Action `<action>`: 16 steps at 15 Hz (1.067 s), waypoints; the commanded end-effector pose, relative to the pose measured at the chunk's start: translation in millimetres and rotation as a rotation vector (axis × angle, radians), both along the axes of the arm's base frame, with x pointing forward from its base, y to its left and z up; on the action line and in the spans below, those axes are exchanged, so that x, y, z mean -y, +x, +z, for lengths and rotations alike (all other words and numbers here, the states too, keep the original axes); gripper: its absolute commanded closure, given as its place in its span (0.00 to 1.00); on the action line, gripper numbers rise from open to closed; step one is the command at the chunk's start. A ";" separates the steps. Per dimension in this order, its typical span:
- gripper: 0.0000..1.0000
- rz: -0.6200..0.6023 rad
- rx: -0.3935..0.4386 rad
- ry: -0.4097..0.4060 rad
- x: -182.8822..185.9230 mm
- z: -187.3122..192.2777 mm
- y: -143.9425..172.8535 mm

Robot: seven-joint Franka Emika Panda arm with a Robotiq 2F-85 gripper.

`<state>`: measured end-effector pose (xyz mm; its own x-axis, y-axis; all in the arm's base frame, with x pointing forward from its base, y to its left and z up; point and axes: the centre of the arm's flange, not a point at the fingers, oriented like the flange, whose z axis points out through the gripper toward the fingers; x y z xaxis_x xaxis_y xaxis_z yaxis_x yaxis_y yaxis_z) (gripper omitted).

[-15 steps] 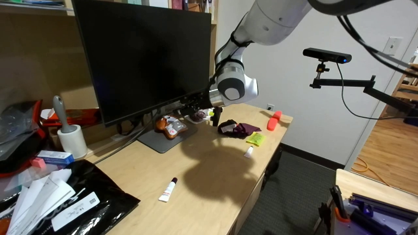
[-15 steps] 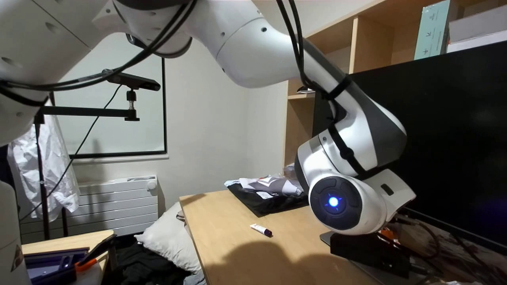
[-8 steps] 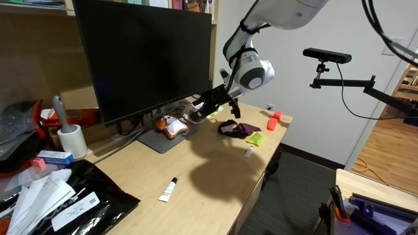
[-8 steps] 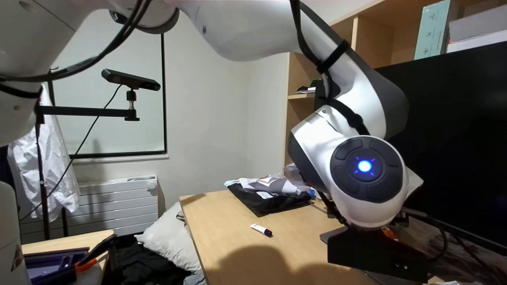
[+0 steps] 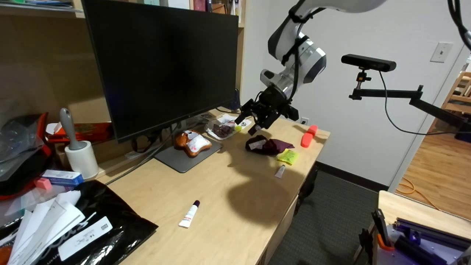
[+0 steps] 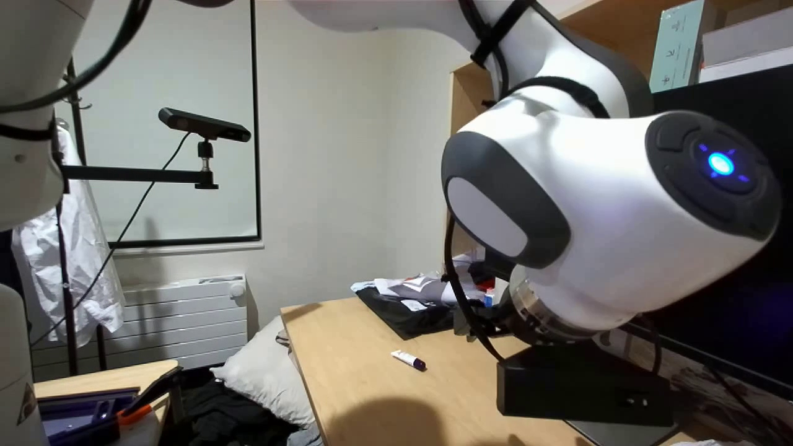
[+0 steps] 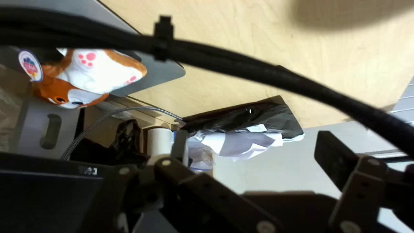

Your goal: Move the yellow object to the right

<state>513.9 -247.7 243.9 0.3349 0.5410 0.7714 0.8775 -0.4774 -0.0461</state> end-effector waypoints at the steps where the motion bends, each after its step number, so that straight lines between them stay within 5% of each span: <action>1: 0.00 0.010 0.007 0.000 1.1 6.1 -0.8; 5: 0.00 0.038 0.003 0.002 -5.3 8.4 -2.1; 7: 0.00 0.198 0.002 -0.074 -13.8 6.5 -10.4; 14: 0.00 0.094 0.189 -0.409 -15.1 15.3 -30.4; 15: 0.00 0.108 0.177 -0.441 -13.6 19.0 -32.8; 16: 0.00 0.102 0.137 -0.376 -5.8 8.3 -13.1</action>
<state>500.6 -241.9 252.3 0.1730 0.8199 0.5458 0.9069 -0.3488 0.2365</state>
